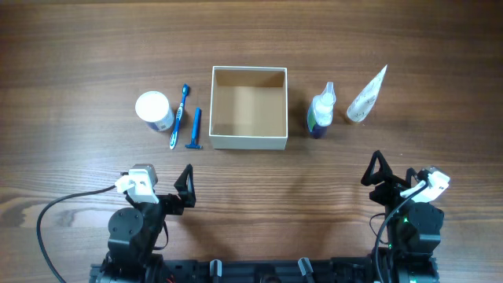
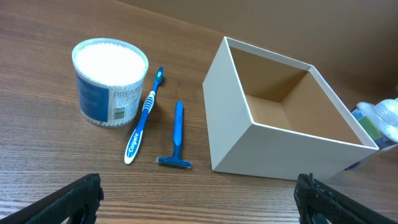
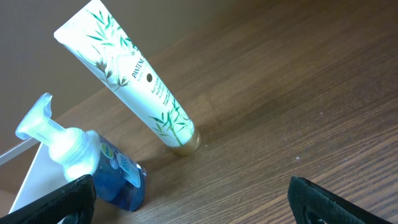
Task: Pack container
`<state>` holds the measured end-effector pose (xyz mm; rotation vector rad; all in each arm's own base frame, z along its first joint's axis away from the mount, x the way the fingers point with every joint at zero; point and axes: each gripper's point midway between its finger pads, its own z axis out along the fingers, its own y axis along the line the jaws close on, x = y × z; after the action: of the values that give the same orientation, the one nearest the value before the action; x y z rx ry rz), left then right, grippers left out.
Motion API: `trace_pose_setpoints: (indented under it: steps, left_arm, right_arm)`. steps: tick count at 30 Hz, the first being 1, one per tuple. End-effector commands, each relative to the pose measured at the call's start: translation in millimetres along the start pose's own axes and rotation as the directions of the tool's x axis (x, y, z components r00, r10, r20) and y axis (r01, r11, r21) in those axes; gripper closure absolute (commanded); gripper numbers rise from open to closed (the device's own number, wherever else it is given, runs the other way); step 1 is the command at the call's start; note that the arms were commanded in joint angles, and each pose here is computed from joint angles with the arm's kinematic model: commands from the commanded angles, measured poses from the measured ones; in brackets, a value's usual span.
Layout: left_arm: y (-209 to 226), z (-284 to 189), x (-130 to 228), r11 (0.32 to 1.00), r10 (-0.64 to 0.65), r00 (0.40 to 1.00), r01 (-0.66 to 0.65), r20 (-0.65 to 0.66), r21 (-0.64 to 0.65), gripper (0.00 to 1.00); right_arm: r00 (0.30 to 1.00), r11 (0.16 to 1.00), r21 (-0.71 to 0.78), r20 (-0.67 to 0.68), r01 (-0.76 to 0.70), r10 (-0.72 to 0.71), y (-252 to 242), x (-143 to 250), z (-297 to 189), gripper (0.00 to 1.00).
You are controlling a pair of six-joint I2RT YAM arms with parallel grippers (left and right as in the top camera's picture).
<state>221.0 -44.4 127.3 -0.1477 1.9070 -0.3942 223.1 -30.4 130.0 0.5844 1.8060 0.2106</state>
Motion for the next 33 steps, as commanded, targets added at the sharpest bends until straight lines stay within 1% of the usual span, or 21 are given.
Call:
trace_pose_setpoints:
  steps: [1, 13, 17, 20, 21, 23, 26, 30, 33]
  left_arm:
    - [3.9, -0.1, -2.4, 1.000, 0.011, 1.000, -0.011, 0.015, -0.019, 0.00]
    - [3.9, -0.1, -2.4, 1.000, 0.011, 1.000, -0.011, 0.015, -0.019, 0.00]
    - [3.9, -0.1, -2.4, 1.000, 0.011, 1.000, -0.011, 0.015, -0.019, 0.00]
    - [3.9, -0.1, -2.4, 1.000, 0.012, 1.000, -0.011, 0.015, -0.019, 0.00]
    - [3.9, -0.1, -2.4, 1.000, 0.011, 1.000, -0.011, 0.015, -0.019, 0.00]
    - [3.8, -0.1, -2.4, 1.000, 0.011, 1.000, -0.011, 0.015, -0.019, 0.00]
    - [3.9, -0.1, -2.4, 1.000, 0.011, 1.000, -0.011, 0.015, -0.019, 0.00]
    - [3.9, -0.1, -2.4, 1.000, 0.012, 1.000, -0.011, 0.015, -0.019, 0.00]
    - [3.9, -0.1, -2.4, 1.000, 0.011, 1.000, -0.011, 0.015, -0.019, 0.00]
  right_arm:
    - [1.000, 1.000, -0.021, 0.013, -0.008, 0.008, 3.9, -3.2, -1.3, 0.00]
    - [1.000, 0.999, -0.033, 0.013, -0.009, 0.009, 6.3, -3.7, -1.5, 0.00]
    - [1.000, 0.990, -0.142, -0.012, 0.008, -0.010, 26.4, -1.8, -3.9, 0.00]
    - [0.993, 0.963, -0.243, -0.001, 0.116, -0.120, 47.2, -6.8, -12.9, 0.00]
    - [0.987, 0.949, -0.275, 0.017, 0.156, -0.157, 55.5, -12.9, -18.2, 0.00]
    - [0.980, 0.937, -0.288, 0.054, 0.199, -0.191, 64.8, -29.6, -27.4, 0.00]
    - [0.977, 0.934, -0.289, 0.065, 0.212, -0.202, 78.3, -56.4, -38.0, 0.01]
    - [0.977, 0.944, -0.266, -0.020, 0.198, -0.210, 96.5, -90.1, -37.1, 0.00]
    - [0.962, 0.950, -0.234, -0.132, 0.205, -0.240, 112.5, -118.1, -26.3, 0.00]
